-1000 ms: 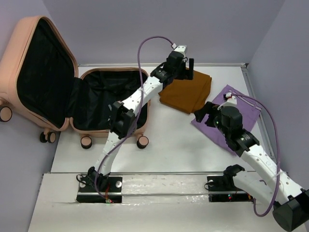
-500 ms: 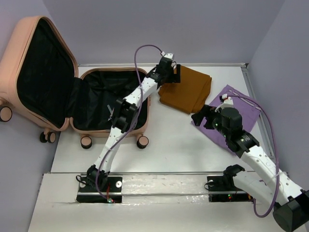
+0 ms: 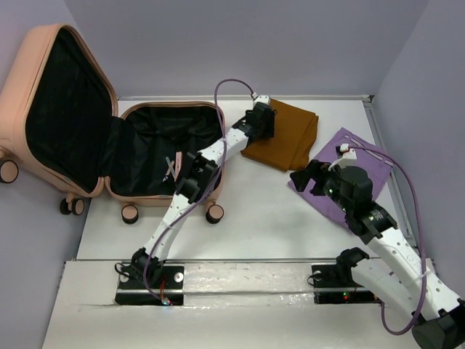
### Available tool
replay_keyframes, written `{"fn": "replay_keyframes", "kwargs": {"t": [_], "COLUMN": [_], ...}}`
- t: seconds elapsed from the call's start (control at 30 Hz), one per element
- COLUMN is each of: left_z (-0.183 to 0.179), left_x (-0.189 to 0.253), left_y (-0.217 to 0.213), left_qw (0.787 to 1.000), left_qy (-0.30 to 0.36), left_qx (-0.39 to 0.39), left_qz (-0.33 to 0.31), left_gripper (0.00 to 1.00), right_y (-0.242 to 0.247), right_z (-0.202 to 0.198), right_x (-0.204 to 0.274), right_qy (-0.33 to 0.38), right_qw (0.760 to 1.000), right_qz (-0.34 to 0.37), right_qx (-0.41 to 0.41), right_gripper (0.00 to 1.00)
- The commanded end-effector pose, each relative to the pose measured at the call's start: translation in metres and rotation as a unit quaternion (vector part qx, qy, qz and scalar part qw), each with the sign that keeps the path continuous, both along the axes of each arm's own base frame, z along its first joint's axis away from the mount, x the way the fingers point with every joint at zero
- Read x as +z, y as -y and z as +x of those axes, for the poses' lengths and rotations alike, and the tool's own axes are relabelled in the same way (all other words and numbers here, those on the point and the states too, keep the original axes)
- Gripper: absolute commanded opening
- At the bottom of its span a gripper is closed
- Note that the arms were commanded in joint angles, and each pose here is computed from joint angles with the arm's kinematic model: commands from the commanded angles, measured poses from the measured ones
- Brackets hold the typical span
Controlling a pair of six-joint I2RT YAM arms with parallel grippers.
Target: Pack the luggage
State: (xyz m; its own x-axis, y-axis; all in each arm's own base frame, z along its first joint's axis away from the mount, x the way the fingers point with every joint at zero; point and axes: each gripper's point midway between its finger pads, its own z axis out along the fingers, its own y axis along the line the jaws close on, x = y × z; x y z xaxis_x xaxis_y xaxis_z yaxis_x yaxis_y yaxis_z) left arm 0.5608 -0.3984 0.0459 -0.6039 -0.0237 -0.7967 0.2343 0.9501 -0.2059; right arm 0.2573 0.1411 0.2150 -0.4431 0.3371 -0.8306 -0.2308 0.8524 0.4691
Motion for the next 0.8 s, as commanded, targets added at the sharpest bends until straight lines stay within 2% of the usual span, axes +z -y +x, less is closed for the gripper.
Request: {"fn": "replay_keyframes", "kwargs": {"t": [0.0, 0.03, 0.07, 0.1, 0.13, 0.17, 0.23, 0.27, 0.3, 0.33, 0.37, 0.5, 0.53, 0.6, 0.63, 0.73, 0.77], "left_z": [-0.059, -0.061, -0.067, -0.087, -0.086, -0.089, -0.094, -0.093, -0.089, -0.086, -0.084, -0.060, -0.056, -0.044, -0.040, -0.029, -0.025], "left_x": [-0.033, -0.005, 0.000, -0.019, 0.014, 0.020, 0.040, 0.047, 0.062, 0.071, 0.076, 0.103, 0.089, 0.094, 0.082, 0.080, 0.079], "left_y": [-0.007, -0.003, -0.006, -0.016, -0.018, -0.021, -0.035, -0.039, -0.045, -0.047, -0.050, -0.054, -0.061, -0.063, -0.071, -0.082, -0.086], "left_qw": [0.996, 0.998, 0.998, 0.997, 0.998, 0.998, 0.998, 0.998, 0.997, 0.997, 0.997, 0.994, 0.994, 0.994, 0.993, 0.989, 0.988], "left_qy": [-0.089, -0.063, -0.057, -0.073, -0.045, -0.039, -0.018, -0.009, 0.009, 0.020, 0.027, 0.050, 0.033, 0.033, 0.023, 0.029, 0.030], "left_qx": [0.002, 0.005, 0.011, 0.016, 0.031, 0.037, 0.055, 0.058, 0.068, 0.074, 0.075, 0.094, 0.098, 0.106, 0.116, 0.136, 0.140], "left_qz": [0.011, -0.009, -0.012, 0.007, -0.018, -0.024, -0.028, -0.023, -0.019, -0.016, -0.004, 0.008, 0.021, 0.016, 0.030, 0.050, 0.055], "left_gripper": [0.54, 0.50, 0.47, 0.46, 0.46, 0.46, 0.59, 0.69, 0.85, 0.96, 0.99, 0.99, 0.99, 0.99, 0.99, 0.99, 0.99], "right_y": [0.002, 0.001, 0.001, 0.000, 0.000, 0.000, 0.000, 0.002, 0.005, 0.005, 0.006, 0.008, 0.009, 0.022, 0.038, 0.043, 0.047], "right_z": [-0.001, -0.001, 0.000, 0.000, 0.000, 0.000, 0.000, 0.003, 0.009, 0.012, 0.018, 0.048, 0.057, 0.077, 0.091, 0.112, 0.123], "right_x": [0.005, 0.004, 0.003, 0.002, 0.001, -0.001, -0.004, -0.004, -0.008, -0.009, -0.009, -0.013, -0.023, -0.012, -0.023, -0.019, -0.037], "right_qy": [0.005, 0.003, -0.001, -0.003, -0.005, -0.008, -0.013, -0.013, -0.018, -0.020, -0.020, -0.031, -0.049, -0.044, -0.064, -0.077, -0.103], "right_qw": [1.000, 1.000, 1.000, 1.000, 1.000, 1.000, 1.000, 1.000, 0.999, 0.999, 0.999, 0.997, 0.996, 0.996, 0.994, 0.995, 0.993], "right_qz": [-0.001, 0.000, 0.001, 0.002, 0.004, 0.005, 0.003, 0.001, -0.005, -0.007, -0.009, -0.041, -0.051, -0.046, -0.046, -0.026, -0.031], "right_qx": [0.000, 0.000, 0.000, -0.001, -0.001, -0.003, -0.002, -0.011, -0.027, -0.029, -0.036, -0.051, -0.054, -0.064, -0.079, -0.049, -0.050], "right_gripper": [0.93, 0.93, 0.93, 0.93, 0.93, 0.93, 0.93, 0.93, 0.93, 0.93, 0.93, 0.93, 0.93, 0.95, 0.96, 0.97, 0.98]}}
